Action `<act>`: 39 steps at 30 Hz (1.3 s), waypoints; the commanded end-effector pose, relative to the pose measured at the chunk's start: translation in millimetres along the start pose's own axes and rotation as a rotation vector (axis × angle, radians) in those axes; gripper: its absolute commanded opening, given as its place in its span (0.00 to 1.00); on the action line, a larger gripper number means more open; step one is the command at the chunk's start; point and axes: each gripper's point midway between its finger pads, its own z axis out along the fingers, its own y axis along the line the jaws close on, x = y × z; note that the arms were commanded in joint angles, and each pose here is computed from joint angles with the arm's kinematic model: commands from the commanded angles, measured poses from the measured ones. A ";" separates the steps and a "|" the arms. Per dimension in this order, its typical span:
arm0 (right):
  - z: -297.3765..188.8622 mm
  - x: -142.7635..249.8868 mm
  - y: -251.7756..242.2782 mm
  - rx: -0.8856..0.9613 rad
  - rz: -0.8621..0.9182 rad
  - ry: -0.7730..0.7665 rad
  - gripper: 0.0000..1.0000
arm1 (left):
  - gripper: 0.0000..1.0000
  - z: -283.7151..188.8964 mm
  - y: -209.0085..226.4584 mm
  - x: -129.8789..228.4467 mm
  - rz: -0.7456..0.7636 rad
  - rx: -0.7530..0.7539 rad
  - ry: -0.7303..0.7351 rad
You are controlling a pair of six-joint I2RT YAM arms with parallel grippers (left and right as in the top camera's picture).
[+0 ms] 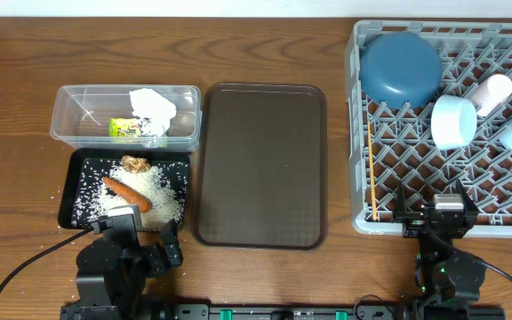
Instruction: Sort waste into correct bins and load items into the dishwasher rack
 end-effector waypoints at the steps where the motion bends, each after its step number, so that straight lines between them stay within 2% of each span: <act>1: -0.1 0.7 0.5 0.002 -0.006 -0.001 0.99 | 0.98 -1.1 2.1 -1.6 -0.003 -0.012 -0.010; 37: -0.1 -1.3 -2.3 0.016 -0.003 -0.008 0.99 | 0.98 -1.1 2.1 -1.6 -0.003 -0.012 -0.010; 39: -0.3 -1.2 -6.4 0.040 0.074 -0.008 0.99 | 0.98 -1.1 2.1 -1.6 -0.003 -0.012 -0.010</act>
